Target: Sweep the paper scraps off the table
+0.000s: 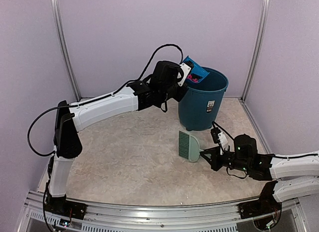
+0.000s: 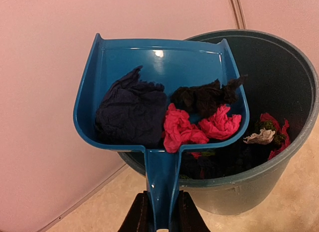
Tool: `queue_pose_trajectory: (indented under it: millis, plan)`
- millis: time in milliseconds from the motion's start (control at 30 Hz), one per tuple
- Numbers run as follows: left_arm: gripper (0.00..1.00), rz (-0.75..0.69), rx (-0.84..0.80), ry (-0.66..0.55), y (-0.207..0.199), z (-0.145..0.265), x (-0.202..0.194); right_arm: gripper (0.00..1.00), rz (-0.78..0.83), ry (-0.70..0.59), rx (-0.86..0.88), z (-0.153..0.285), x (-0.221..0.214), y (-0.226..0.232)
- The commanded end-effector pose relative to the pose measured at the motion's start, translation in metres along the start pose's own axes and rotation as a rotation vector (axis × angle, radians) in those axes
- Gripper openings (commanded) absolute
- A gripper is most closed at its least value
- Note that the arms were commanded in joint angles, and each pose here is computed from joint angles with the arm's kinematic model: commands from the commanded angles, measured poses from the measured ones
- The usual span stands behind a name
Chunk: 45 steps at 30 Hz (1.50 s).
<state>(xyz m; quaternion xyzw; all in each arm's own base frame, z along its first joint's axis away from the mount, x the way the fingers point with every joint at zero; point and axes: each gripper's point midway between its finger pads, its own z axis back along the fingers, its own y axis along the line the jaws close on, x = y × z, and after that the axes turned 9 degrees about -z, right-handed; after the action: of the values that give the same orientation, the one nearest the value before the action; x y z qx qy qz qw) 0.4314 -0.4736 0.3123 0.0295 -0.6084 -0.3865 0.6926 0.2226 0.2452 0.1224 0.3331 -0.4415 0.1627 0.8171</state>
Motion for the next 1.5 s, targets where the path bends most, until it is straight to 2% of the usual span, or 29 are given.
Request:
queue_pose_trajectory:
  millis: [0, 500, 800, 1100, 1467]
  plan:
    - [0.0, -0.075, 0.089, -0.074, 0.012, -0.012, 0.02, 0.0, 0.011, -0.031, 0.077, 0.005, 0.004, 0.015]
    - [0.0, -0.356, 0.259, -0.103, 0.016, -0.031, 0.018, 0.0, 0.04, -0.046, 0.123, 0.017, 0.003, 0.022]
    - [0.0, -0.54, 0.328, -0.1, 0.012, -0.027, 0.017, 0.0, 0.034, -0.037, 0.124, 0.018, -0.001, 0.021]
    - [0.0, -0.774, 0.463, -0.038, 0.018, -0.024, 0.014, 0.0, 0.032, -0.049, 0.13, 0.023, 0.0, 0.022]
    - [0.0, -0.872, 0.508, -0.029, 0.016, -0.015, 0.016, 0.0, 0.029, -0.049, 0.136, 0.022, 0.0, 0.023]
